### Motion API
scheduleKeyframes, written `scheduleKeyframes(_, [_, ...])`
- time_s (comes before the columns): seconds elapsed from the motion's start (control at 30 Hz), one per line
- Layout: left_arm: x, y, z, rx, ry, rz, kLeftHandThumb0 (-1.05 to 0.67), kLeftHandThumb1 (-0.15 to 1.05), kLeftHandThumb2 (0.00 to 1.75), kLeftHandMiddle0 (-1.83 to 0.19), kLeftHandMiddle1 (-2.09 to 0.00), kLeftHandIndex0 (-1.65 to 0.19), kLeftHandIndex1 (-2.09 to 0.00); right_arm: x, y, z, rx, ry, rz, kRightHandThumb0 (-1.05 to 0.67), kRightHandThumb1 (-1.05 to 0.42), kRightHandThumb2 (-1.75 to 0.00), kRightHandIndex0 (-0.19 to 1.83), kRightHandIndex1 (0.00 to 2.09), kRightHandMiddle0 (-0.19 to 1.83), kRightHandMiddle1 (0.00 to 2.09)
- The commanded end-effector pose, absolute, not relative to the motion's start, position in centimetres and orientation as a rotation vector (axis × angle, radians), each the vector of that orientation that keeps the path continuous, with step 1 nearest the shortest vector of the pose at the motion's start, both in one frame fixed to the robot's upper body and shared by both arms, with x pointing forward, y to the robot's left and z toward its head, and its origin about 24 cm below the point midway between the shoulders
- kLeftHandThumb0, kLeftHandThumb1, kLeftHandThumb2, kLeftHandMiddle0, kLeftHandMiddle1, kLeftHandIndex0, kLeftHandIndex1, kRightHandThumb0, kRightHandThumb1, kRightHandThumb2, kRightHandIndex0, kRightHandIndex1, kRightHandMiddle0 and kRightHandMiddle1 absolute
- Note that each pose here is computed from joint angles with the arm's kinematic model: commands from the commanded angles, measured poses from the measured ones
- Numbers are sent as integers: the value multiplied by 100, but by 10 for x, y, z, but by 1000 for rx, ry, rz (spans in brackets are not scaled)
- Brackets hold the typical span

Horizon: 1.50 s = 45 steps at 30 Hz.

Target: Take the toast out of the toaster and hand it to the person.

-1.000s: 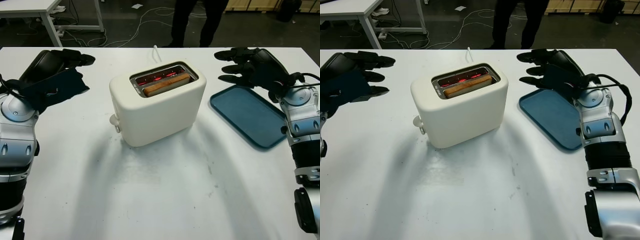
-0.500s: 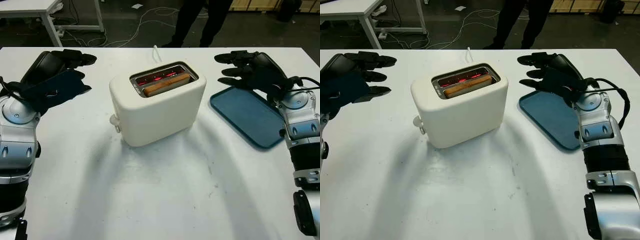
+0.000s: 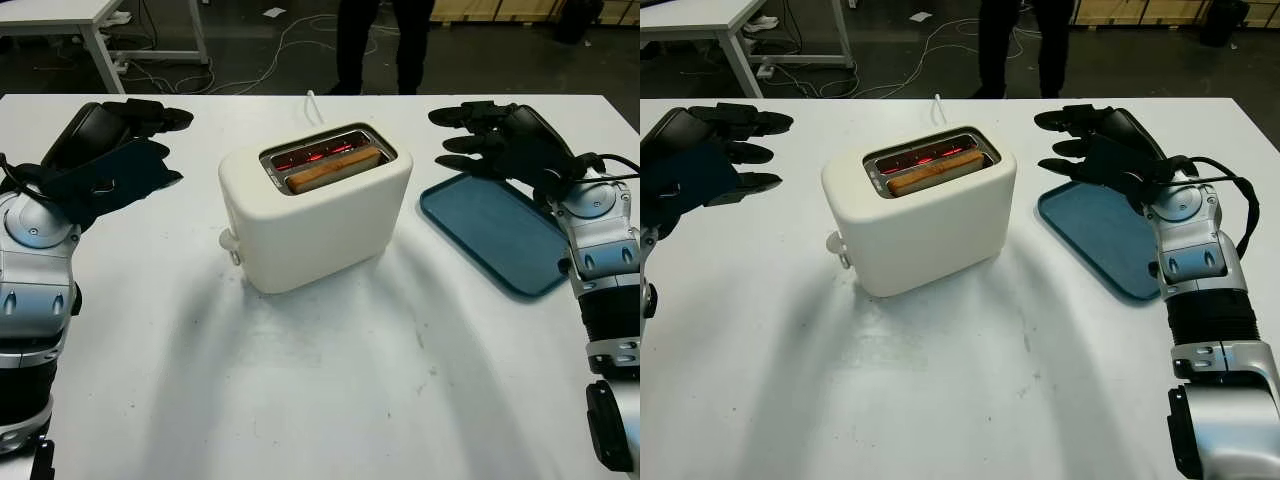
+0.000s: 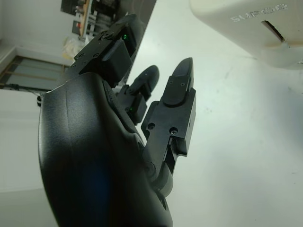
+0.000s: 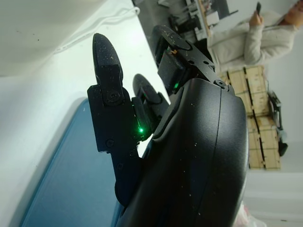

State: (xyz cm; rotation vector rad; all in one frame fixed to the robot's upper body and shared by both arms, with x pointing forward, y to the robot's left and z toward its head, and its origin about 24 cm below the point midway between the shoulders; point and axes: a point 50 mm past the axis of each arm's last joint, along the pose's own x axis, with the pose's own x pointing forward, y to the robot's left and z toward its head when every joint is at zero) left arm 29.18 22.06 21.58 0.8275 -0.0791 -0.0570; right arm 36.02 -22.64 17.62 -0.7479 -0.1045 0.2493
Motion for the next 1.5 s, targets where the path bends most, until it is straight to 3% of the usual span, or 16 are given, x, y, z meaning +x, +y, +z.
scheduleKeyframes(0.0, [291,222,216,843,-81,-50,-1,92,13,-57,-36,-63,0,359,-226,178,-752,-115,240,-45,-92,-11,71,1,60,0])
scheduleKeyframes(1.47, [293,221,216,839,-89,-55,-1,92,12,-53,-45,-64,-1,361,-225,180,-739,-98,235,-40,-92,-9,69,0,58,0])
